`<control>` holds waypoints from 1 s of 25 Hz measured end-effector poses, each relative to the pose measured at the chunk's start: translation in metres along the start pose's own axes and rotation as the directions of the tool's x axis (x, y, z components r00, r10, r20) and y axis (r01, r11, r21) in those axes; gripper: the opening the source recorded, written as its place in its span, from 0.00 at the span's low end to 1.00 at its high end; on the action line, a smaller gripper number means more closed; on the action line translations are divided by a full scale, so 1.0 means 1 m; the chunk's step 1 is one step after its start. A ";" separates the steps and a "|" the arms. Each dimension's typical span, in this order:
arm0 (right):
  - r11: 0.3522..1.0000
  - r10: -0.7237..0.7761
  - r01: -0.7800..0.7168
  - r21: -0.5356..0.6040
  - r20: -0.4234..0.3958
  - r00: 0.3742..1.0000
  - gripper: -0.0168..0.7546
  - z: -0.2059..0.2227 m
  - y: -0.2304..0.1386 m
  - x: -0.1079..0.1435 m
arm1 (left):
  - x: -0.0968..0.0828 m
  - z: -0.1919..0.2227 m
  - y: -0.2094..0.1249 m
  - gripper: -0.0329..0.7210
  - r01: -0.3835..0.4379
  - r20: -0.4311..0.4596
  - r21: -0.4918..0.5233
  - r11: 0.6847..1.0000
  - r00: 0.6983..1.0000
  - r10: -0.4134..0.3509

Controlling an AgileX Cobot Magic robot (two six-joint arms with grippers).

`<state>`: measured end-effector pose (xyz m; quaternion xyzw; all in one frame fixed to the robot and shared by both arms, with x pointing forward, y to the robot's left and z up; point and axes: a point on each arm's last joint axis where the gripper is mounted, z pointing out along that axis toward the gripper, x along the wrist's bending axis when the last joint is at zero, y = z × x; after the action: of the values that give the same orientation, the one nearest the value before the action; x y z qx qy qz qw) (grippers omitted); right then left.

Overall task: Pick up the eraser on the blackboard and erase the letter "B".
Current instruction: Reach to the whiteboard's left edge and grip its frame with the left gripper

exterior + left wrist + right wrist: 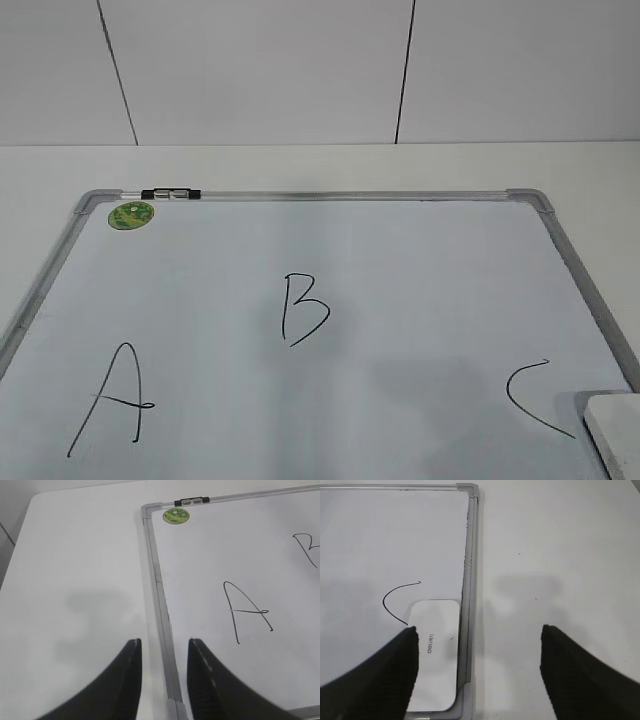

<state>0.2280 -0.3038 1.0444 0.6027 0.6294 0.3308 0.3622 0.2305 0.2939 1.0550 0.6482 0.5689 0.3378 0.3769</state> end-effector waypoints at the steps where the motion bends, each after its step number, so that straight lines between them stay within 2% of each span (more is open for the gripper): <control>1: 1.000 0.000 0.000 0.000 0.000 1.000 0.78 0.000 0.000 0.000 | 0.000 0.000 0.000 0.36 0.000 0.000 0.000 1.000 1.000 0.000; 25: 1.000 0.000 0.000 -0.001 0.000 1.000 0.78 0.000 0.000 0.000 | 0.000 0.000 0.000 0.36 0.000 0.000 0.000 1.000 1.000 0.000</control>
<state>0.2281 -0.3038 1.0446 0.6025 0.6291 0.3313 0.3626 0.2305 0.2939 1.0550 0.6482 0.5689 0.3378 0.3769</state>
